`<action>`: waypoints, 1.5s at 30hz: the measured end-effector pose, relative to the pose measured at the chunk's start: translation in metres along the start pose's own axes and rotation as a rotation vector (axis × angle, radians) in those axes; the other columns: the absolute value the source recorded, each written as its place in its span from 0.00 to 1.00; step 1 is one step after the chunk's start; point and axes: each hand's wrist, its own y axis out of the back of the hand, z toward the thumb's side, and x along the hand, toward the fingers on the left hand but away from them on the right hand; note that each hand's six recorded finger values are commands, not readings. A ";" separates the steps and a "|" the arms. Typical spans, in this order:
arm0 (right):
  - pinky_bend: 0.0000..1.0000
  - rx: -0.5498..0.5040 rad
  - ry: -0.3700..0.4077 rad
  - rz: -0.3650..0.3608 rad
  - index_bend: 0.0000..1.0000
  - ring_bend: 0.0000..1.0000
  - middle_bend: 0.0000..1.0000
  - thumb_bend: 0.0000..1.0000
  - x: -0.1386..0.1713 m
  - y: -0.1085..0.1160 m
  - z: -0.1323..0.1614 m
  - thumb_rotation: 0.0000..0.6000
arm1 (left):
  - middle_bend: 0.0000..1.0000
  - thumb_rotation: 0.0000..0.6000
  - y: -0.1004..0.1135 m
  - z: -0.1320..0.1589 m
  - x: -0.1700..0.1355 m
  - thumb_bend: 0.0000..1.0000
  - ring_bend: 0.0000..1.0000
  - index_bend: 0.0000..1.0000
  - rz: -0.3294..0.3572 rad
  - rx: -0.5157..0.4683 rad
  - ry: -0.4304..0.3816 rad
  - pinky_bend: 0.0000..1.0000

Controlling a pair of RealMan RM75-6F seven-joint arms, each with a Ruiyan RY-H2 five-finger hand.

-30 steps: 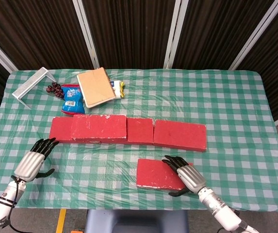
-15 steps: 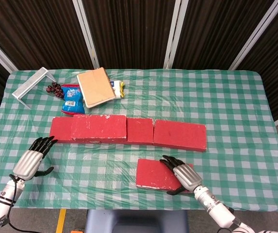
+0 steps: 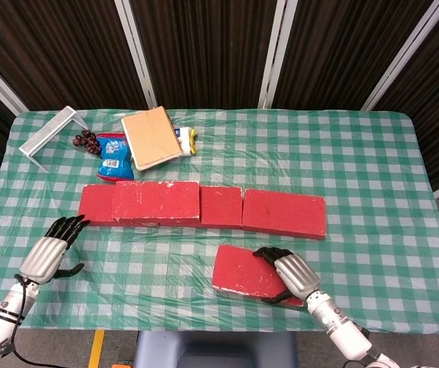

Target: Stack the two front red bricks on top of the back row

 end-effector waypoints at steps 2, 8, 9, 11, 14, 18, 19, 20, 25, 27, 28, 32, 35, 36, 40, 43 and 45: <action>0.48 0.008 0.012 -0.023 0.54 0.29 0.34 0.19 0.000 0.009 0.001 1.00 | 0.00 1.00 0.001 0.000 0.000 0.26 0.00 0.00 0.003 0.001 0.001 0.02; 0.48 0.049 0.066 -0.133 0.55 0.30 0.35 0.22 -0.007 0.054 0.007 1.00 | 0.00 1.00 0.002 0.000 0.000 0.26 0.00 0.00 0.011 0.006 0.011 0.02; 0.47 0.057 0.078 -0.152 0.55 0.30 0.36 0.22 -0.010 0.064 0.009 1.00 | 0.00 1.00 0.002 -0.001 0.000 0.26 0.00 0.00 0.011 0.007 0.014 0.02; 0.46 0.069 0.093 -0.174 0.56 0.31 0.36 0.22 -0.016 0.078 0.010 1.00 | 0.00 1.00 0.001 -0.002 0.001 0.26 0.00 0.00 0.010 0.009 0.020 0.02; 0.45 0.092 0.110 -0.189 0.56 0.31 0.36 0.22 -0.030 0.099 0.014 1.00 | 0.00 1.00 0.001 -0.004 0.003 0.26 0.00 0.00 0.008 0.014 0.030 0.02; 0.45 0.131 0.128 -0.188 0.56 0.31 0.36 0.22 -0.056 0.124 0.016 1.00 | 0.00 1.00 0.000 -0.008 0.005 0.26 0.00 0.00 0.010 0.024 0.048 0.02; 0.45 0.138 0.126 -0.181 0.56 0.31 0.36 0.22 -0.062 0.128 0.014 1.00 | 0.00 1.00 0.001 -0.008 0.006 0.26 0.00 0.00 0.012 0.026 0.051 0.02; 0.45 0.145 0.123 -0.173 0.56 0.31 0.36 0.22 -0.068 0.132 0.012 1.00 | 0.00 1.00 0.001 -0.009 0.007 0.26 0.00 0.00 0.014 0.028 0.055 0.02; 0.45 0.162 0.091 -0.126 0.55 0.31 0.36 0.23 -0.101 0.149 -0.006 1.00 | 0.00 1.00 0.002 -0.012 0.008 0.26 0.00 0.00 0.025 0.042 0.071 0.02; 0.43 0.158 0.079 -0.111 0.55 0.31 0.36 0.23 -0.112 0.154 -0.012 1.00 | 0.00 1.00 0.003 -0.014 0.009 0.26 0.00 0.00 0.032 0.046 0.078 0.02; 0.43 0.157 0.075 -0.108 0.55 0.31 0.36 0.23 -0.116 0.155 -0.015 1.00 | 0.00 1.00 0.003 -0.014 0.009 0.26 0.00 0.00 0.035 0.046 0.081 0.02; 0.42 0.144 0.078 -0.088 0.55 0.31 0.36 0.23 -0.128 0.154 -0.020 1.00 | 0.00 1.00 0.004 -0.017 0.010 0.26 0.00 0.00 0.045 0.047 0.093 0.02; 0.42 0.118 0.084 -0.070 0.55 0.31 0.36 0.23 -0.132 0.150 -0.022 1.00 | 0.00 1.00 0.004 -0.019 0.011 0.26 0.00 0.00 0.045 0.048 0.099 0.02; 0.42 0.106 0.085 -0.062 0.55 0.31 0.36 0.23 -0.133 0.149 -0.024 1.00 | 0.00 1.00 0.004 -0.019 0.011 0.26 0.00 0.00 0.045 0.049 0.100 0.02; 0.42 0.071 0.081 -0.035 0.54 0.31 0.36 0.23 -0.137 0.143 -0.031 1.00 | 0.00 1.00 0.004 -0.020 0.012 0.26 0.00 0.00 0.045 0.050 0.104 0.02; 0.42 0.073 0.073 -0.018 0.54 0.31 0.36 0.23 -0.140 0.139 -0.038 1.00 | 0.00 1.00 0.003 -0.021 0.013 0.26 0.00 0.00 0.043 0.049 0.106 0.02; 0.42 0.082 0.072 -0.010 0.54 0.31 0.36 0.23 -0.143 0.136 -0.041 1.00 | 0.00 1.00 0.002 -0.021 0.014 0.26 0.00 0.00 0.042 0.050 0.107 0.02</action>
